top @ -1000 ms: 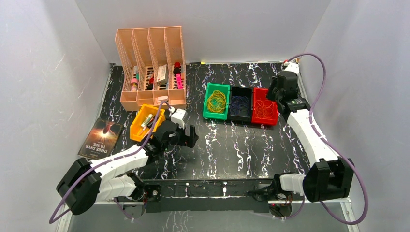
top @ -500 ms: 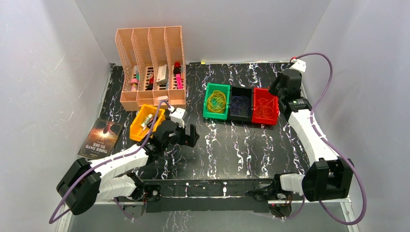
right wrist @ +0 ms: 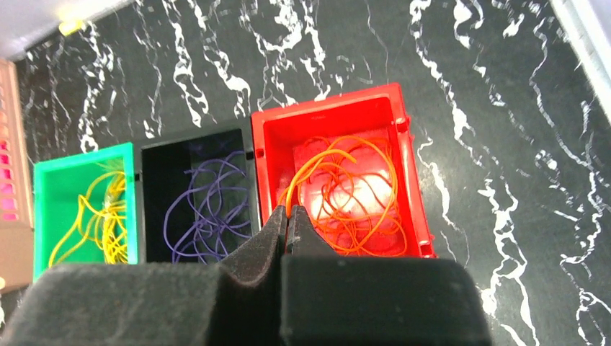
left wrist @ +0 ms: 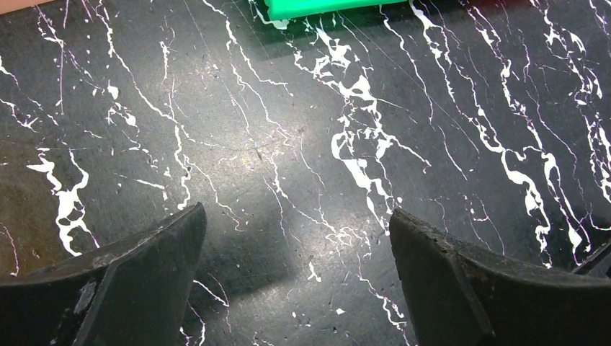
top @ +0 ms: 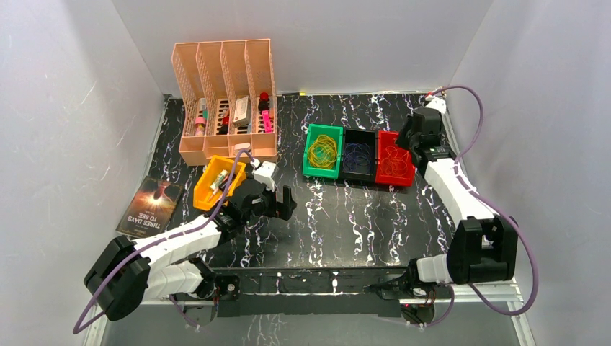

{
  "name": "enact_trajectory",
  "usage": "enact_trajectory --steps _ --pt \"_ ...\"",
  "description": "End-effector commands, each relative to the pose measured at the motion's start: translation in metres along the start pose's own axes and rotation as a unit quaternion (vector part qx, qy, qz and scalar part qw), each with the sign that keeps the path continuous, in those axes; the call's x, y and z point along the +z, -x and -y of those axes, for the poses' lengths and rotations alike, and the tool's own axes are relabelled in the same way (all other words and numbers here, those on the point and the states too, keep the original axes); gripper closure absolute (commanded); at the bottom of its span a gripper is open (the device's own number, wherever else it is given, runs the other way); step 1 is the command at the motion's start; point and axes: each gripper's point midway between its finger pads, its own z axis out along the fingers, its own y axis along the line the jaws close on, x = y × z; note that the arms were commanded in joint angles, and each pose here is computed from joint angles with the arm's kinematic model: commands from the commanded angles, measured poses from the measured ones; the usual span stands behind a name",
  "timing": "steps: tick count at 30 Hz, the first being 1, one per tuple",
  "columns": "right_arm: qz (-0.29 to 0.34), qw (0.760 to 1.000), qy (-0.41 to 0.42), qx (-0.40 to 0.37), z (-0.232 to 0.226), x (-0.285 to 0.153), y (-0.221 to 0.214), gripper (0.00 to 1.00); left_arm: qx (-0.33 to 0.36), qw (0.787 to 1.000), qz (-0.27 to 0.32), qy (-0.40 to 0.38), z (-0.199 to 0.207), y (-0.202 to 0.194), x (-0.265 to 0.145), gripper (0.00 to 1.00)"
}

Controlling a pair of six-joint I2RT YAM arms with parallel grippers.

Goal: Untangle the cables

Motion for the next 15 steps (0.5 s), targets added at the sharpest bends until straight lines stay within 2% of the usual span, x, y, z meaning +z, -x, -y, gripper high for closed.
enact_trajectory --steps 1,15 --pt "-0.021 1.0 0.024 0.004 -0.004 0.011 -0.013 1.0 -0.005 1.0 0.015 -0.001 0.004 0.014 -0.004 0.02" --pt "-0.103 0.995 0.015 -0.006 0.008 0.042 -0.061 1.0 -0.01 1.0 0.014 0.002 0.003 0.013 -0.004 0.02"
